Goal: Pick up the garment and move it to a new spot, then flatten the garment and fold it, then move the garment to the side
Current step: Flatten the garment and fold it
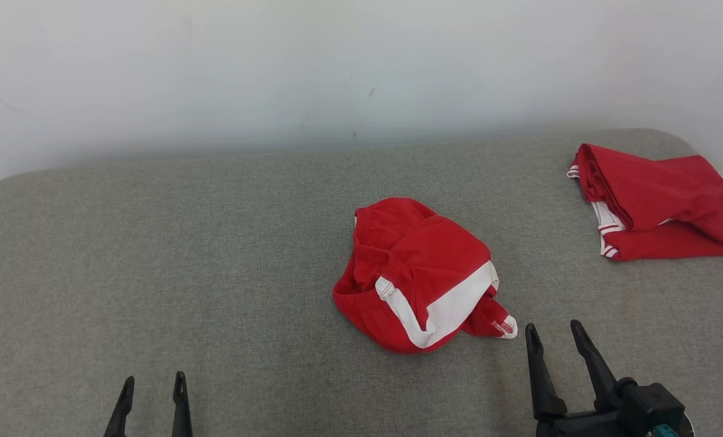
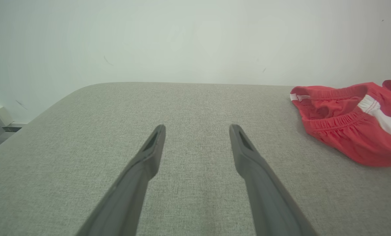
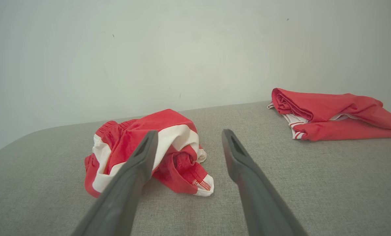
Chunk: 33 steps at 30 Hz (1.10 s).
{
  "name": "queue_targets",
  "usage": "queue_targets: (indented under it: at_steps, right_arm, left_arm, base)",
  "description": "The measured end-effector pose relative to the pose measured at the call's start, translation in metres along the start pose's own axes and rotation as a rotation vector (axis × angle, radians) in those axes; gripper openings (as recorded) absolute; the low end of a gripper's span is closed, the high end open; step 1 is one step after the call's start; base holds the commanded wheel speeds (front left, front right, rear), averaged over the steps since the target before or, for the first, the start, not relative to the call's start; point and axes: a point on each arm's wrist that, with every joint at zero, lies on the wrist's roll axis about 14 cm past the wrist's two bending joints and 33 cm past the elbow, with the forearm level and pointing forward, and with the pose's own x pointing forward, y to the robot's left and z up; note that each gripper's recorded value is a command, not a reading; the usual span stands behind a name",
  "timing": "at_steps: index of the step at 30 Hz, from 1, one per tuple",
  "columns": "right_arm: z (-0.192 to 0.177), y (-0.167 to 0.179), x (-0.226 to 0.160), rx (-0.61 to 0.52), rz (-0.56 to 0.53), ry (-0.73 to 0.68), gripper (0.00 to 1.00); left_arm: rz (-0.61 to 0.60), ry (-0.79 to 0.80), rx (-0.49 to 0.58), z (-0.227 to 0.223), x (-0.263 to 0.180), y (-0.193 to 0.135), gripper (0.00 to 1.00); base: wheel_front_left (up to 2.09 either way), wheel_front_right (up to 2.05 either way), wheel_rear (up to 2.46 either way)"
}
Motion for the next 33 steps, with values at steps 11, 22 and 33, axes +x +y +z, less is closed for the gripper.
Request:
queue_targets:
  at_steps: [11,22,33]
  right_arm:
    - [0.0,0.0,0.0,0.0,0.0,0.0,1.0]
    - [-0.002,0.0,0.0,0.0,0.0,0.007,1.0]
    - [-0.002,-0.012,0.006,0.003,-0.036,0.005,1.0]
  left_arm:
    - [0.002,-0.002,-0.002,0.0,0.0,0.001,1.0]
    - [-0.001,0.008,-0.004,-0.002,0.003,0.001,1.0]
    - [-0.153,-0.071,0.008,0.023,0.053,-0.044,1.0]
  base:
    - [0.0,0.0,0.0]
    - [0.0,0.0,0.0]
    - [0.0,0.0,0.0]
